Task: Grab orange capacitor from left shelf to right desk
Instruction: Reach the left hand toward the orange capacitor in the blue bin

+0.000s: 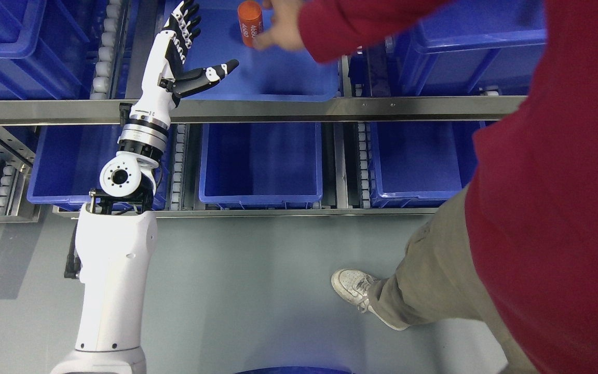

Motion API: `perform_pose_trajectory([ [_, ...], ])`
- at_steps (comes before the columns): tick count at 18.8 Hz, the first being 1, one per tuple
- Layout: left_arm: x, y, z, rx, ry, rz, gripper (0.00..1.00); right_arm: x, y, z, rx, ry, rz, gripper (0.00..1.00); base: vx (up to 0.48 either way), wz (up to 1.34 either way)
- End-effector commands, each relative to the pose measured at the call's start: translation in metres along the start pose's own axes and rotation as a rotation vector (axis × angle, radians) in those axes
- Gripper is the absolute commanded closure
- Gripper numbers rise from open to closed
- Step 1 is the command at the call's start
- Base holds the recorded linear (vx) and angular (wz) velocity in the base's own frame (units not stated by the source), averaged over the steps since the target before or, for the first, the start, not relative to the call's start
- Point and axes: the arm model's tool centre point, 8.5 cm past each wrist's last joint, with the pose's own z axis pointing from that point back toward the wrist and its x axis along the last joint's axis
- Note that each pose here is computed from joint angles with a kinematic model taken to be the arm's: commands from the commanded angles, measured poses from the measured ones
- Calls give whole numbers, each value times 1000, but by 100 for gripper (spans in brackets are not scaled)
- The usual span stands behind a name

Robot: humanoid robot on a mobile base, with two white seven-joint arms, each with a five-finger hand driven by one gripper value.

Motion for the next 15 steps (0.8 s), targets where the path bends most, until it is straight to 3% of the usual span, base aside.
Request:
perform_pose_trajectory([
  [1,-1,-9,-2,-43,9,-1,0,3,-12,0,-23,-21,-10,0,0,0],
  [15,-80,-1,-55,-74,300,-76,0,3,-12,0,-23,-21,-10,0,1,0],
])
